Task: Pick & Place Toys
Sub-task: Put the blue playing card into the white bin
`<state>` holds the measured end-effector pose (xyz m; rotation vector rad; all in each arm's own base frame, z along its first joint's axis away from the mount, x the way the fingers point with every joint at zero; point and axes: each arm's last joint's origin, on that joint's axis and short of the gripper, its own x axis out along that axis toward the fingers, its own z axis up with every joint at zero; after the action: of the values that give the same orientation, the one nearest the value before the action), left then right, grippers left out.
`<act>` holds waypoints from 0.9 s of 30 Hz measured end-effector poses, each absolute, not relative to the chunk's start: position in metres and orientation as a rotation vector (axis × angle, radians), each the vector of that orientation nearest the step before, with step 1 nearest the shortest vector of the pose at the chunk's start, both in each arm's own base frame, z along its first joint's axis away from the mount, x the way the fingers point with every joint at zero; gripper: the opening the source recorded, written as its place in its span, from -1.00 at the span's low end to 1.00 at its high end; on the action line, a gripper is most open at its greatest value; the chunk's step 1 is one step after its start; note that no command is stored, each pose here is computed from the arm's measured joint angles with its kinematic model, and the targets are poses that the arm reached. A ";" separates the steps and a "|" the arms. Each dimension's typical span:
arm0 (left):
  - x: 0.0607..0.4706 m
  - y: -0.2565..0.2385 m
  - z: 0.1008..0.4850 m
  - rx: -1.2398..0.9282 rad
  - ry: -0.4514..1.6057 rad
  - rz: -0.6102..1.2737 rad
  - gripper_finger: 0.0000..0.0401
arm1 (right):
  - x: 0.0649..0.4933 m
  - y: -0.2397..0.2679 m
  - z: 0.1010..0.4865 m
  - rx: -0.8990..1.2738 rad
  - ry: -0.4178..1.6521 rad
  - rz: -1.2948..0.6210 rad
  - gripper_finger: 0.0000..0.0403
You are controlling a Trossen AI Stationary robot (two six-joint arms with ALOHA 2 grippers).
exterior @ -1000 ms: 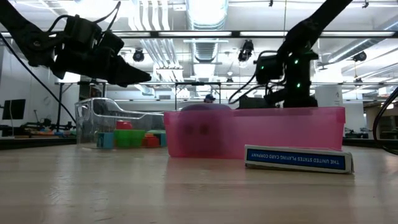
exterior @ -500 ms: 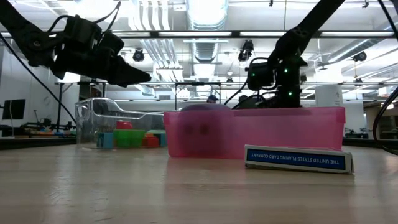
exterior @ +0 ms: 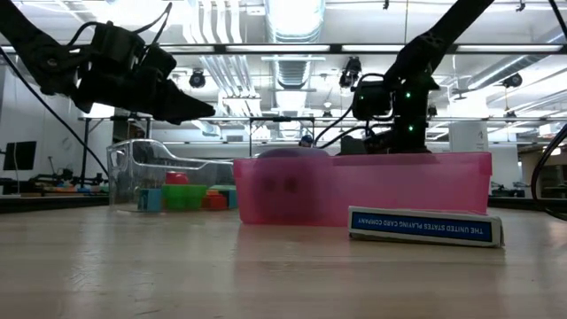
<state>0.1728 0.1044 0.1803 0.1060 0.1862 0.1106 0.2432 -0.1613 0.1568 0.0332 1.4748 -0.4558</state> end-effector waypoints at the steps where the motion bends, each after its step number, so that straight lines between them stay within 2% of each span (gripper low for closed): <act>1: 0.173 0.104 0.180 0.106 0.187 0.111 -0.29 | 0.243 -0.161 0.157 0.031 1.474 -0.458 -0.84; 17: 0.173 0.104 0.180 0.106 0.186 0.111 -0.29 | 0.244 -0.158 0.164 0.025 1.444 -0.447 -0.91; 23: 0.173 0.104 0.180 0.106 0.186 0.111 -0.29 | 0.244 -0.164 0.182 0.012 1.318 -0.528 -0.91; 27: 0.173 0.104 0.180 0.104 0.186 0.111 -0.29 | 0.237 -0.177 0.181 0.039 1.308 -0.574 -0.91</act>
<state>0.1728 0.1044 0.1803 0.1039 0.1858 0.1108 0.2372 -0.1773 0.1814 0.0391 1.3076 -0.5735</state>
